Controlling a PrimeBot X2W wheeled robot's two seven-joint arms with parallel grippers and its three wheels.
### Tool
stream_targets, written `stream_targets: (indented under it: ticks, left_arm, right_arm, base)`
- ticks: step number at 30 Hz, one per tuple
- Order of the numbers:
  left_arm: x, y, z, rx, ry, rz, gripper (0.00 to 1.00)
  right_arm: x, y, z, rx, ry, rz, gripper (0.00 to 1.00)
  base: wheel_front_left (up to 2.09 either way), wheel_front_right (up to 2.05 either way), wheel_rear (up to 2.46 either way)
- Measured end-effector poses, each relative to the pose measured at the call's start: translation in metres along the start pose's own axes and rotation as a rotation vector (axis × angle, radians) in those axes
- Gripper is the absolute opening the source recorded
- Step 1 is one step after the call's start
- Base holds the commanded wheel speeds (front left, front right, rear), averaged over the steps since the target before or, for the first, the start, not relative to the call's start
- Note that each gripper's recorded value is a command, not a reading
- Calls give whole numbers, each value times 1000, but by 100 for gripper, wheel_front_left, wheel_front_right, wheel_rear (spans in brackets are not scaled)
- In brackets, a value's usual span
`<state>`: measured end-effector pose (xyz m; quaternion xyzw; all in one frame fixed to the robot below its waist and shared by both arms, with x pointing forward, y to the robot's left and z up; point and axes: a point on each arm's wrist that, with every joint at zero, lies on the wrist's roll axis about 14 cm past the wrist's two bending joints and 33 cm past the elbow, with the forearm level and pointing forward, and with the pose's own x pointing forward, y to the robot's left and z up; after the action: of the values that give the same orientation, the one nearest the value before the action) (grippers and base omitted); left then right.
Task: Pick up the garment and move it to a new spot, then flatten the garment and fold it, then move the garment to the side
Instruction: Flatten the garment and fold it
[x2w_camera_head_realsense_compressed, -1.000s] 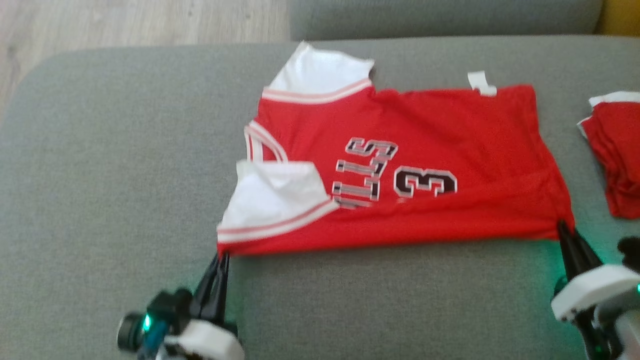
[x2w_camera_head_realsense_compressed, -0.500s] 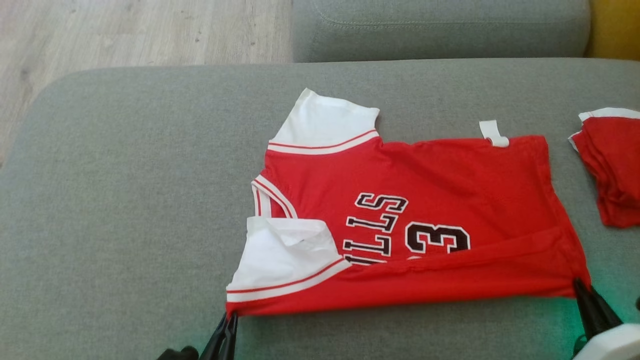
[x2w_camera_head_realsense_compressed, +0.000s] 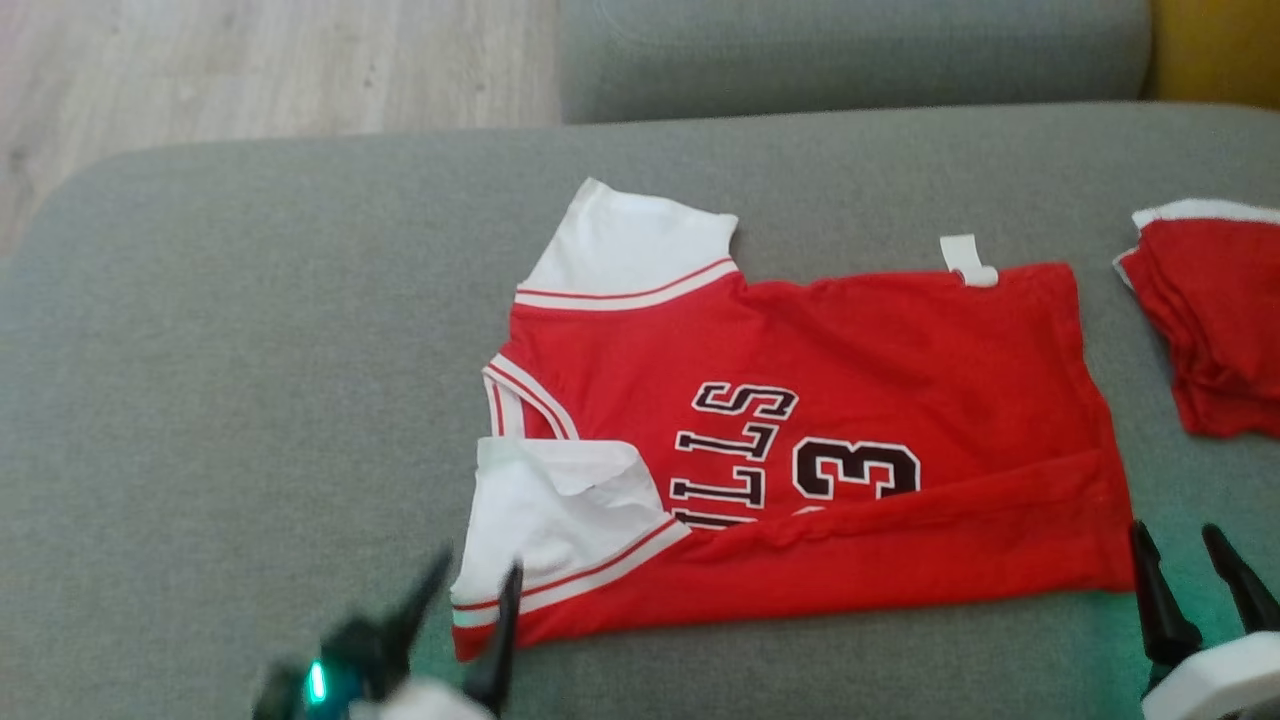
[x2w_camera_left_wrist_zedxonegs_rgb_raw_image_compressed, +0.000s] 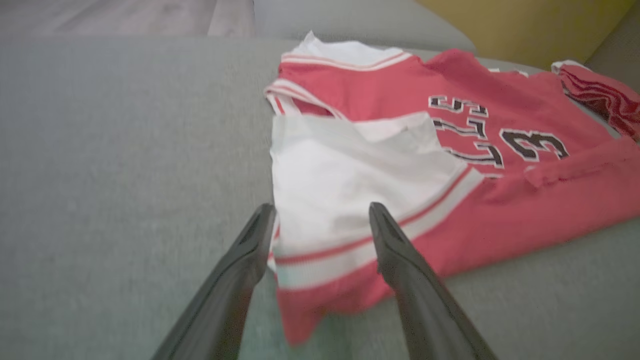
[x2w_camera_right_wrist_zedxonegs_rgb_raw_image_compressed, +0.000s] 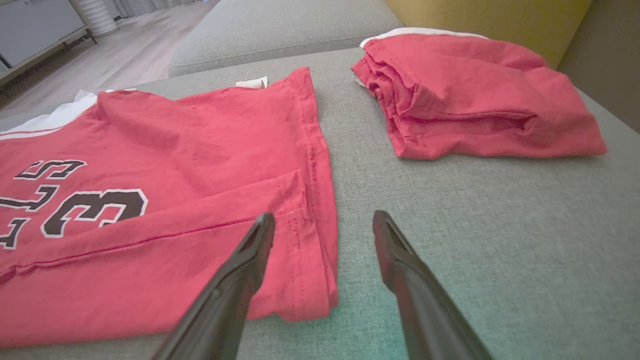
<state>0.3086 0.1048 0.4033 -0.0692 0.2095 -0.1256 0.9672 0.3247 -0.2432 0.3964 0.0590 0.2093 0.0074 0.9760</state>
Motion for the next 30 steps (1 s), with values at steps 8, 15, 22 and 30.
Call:
stream_targets:
  ticks: [8,15,22,30]
  left_arm:
    - [86,5,128,277,-137,-154,100]
    - [166,4,161,392,34,-219,100]
    - [224,14,138,432,289,-237,100]
    - [272,26,104,404,458,-216,100]
  right_arm:
    - [21,10,10,-11,-9,22,100]
    - [47,10,26,-27,-32,27,100]
    - [49,-6,15,-34,9,-21,100]
    - [49,-29,7,-43,26,-90,100]
  base:
    - [0,0,0]
    - [0,0,0]
    - [0,0,0]
    - [0,0,0]
